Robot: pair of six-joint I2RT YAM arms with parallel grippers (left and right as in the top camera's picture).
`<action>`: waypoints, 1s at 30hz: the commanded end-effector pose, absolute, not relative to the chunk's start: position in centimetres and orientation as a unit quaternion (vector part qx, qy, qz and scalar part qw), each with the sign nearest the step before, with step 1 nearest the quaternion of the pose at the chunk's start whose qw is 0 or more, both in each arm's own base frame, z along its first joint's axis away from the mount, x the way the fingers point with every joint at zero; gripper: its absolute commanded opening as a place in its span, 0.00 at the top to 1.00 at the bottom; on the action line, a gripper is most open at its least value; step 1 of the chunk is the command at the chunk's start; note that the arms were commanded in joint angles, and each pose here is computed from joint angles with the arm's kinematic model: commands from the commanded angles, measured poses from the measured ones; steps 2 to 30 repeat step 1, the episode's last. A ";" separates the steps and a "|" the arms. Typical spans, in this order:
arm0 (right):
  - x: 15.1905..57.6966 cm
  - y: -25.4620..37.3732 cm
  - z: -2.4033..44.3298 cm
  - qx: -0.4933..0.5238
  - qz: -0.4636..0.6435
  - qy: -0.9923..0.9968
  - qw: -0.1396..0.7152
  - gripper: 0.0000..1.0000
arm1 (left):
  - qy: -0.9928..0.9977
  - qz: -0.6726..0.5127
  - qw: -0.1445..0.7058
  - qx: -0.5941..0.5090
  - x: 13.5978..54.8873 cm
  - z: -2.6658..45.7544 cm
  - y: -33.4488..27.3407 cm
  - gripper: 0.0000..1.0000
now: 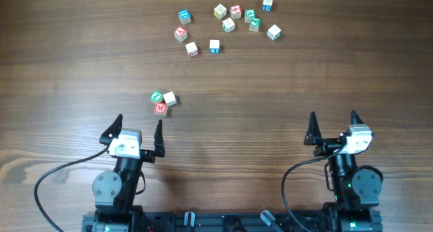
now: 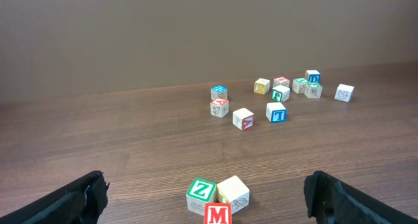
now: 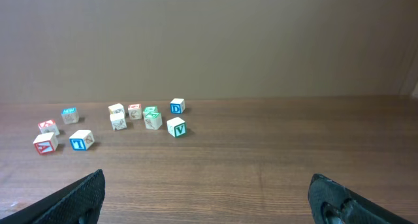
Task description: Form a circle
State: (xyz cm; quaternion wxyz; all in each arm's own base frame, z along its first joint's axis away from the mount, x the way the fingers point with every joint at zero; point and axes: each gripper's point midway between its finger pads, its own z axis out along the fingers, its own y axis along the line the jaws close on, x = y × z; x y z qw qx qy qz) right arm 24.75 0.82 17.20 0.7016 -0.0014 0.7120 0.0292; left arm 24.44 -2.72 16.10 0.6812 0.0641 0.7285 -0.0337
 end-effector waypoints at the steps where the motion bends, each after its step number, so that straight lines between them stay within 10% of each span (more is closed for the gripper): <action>1: 24.6 1.2 17.5 -0.014 0.033 0.706 0.707 0.00 | 0.727 -0.027 0.682 0.068 24.5 15.8 -2.6 0.00; 30: 24.6 1.2 17.5 -0.014 0.033 0.706 0.707 0.00 | 0.727 -0.027 0.682 0.068 24.5 15.8 -2.6 0.00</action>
